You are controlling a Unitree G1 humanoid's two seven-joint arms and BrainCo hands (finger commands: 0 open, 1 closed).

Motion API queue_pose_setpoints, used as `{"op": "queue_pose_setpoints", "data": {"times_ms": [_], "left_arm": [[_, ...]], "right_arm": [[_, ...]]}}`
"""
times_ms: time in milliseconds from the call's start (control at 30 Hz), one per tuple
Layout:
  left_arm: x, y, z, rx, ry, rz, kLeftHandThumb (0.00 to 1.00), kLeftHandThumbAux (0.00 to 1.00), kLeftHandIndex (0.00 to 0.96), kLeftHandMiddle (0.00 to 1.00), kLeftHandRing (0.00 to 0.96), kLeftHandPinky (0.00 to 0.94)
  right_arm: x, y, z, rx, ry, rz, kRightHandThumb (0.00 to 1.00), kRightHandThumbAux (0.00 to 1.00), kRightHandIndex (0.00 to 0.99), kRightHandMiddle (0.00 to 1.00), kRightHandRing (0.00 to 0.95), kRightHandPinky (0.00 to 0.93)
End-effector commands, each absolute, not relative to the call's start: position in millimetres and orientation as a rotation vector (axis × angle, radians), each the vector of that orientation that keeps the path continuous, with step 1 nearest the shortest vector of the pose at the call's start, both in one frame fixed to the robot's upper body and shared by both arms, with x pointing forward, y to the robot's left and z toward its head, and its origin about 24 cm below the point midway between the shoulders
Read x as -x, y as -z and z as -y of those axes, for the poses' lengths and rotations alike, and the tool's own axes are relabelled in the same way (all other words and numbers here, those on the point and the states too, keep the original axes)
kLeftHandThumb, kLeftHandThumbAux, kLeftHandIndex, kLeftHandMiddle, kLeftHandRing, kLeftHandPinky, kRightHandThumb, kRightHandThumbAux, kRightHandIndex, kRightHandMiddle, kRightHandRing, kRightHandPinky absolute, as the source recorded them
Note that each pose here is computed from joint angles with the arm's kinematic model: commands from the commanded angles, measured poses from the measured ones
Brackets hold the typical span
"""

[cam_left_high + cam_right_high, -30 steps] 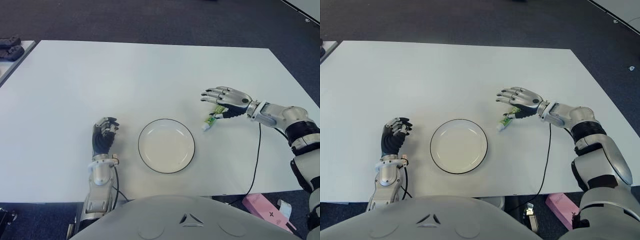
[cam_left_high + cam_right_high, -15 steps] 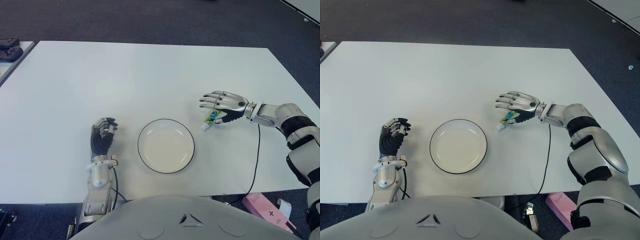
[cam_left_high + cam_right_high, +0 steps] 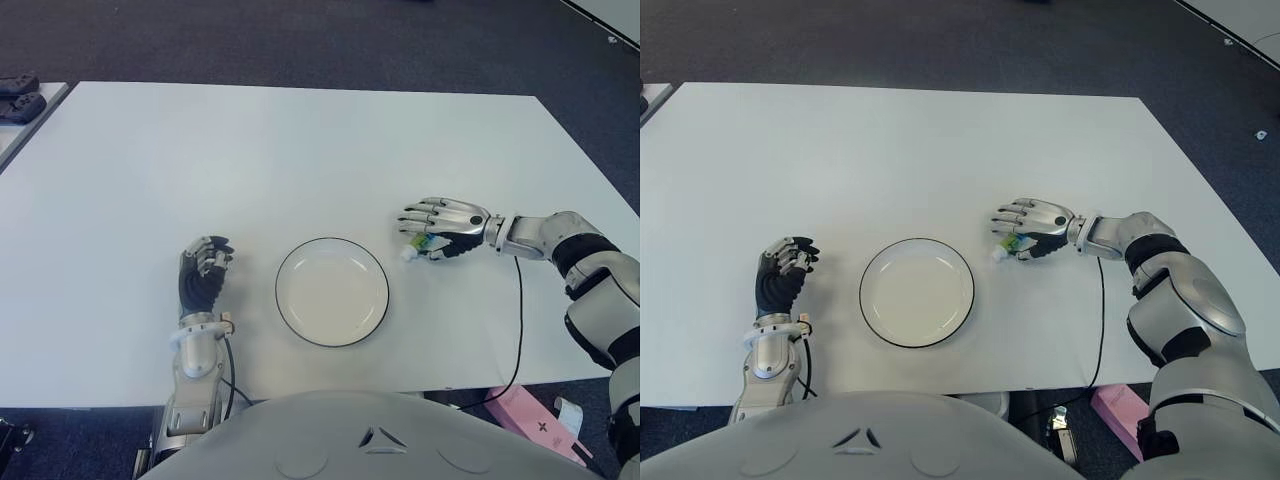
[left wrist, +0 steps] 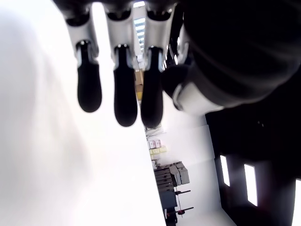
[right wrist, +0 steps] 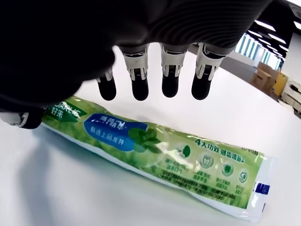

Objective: Put the toothpaste on the table into the plate.

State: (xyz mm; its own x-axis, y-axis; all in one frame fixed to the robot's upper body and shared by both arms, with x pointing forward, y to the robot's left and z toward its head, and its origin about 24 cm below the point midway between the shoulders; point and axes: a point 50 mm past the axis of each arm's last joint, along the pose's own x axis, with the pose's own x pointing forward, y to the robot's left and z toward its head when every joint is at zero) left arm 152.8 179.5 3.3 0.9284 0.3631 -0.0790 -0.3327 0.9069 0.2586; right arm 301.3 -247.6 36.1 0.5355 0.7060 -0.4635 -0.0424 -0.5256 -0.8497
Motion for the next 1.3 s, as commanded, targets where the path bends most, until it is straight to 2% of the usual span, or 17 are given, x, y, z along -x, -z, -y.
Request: {"op": "queue_pose_setpoints", "data": {"times_ms": [33, 800, 1300], "left_arm": [[-149.6, -2.2, -178.9, -0.254, -0.364, -0.142, 0.704, 0.722, 0.429, 0.509, 0.527, 0.54], [-145.8, -1.9, -180.5, -0.257, -0.361, -0.145, 0.705, 0.721, 0.43, 0.51, 0.527, 0.543], [-142.7, -4.6, -181.0, -0.248, -0.368, -0.129, 0.704, 0.722, 0.429, 0.506, 0.524, 0.543]], "right_arm": [[-303.6, -37.1, 247.7, 1.922, -1.079, 0.549, 0.485, 0.132, 0.0, 0.0, 0.0, 0.0], [-299.2, -43.7, 261.8, 2.014, -1.183, 0.594, 0.486, 0.136, 0.0, 0.0, 0.0, 0.0], [-291.4, -28.2, 270.2, 2.043, -1.209, 0.546, 0.497, 0.15, 0.0, 0.0, 0.0, 0.0]]}}
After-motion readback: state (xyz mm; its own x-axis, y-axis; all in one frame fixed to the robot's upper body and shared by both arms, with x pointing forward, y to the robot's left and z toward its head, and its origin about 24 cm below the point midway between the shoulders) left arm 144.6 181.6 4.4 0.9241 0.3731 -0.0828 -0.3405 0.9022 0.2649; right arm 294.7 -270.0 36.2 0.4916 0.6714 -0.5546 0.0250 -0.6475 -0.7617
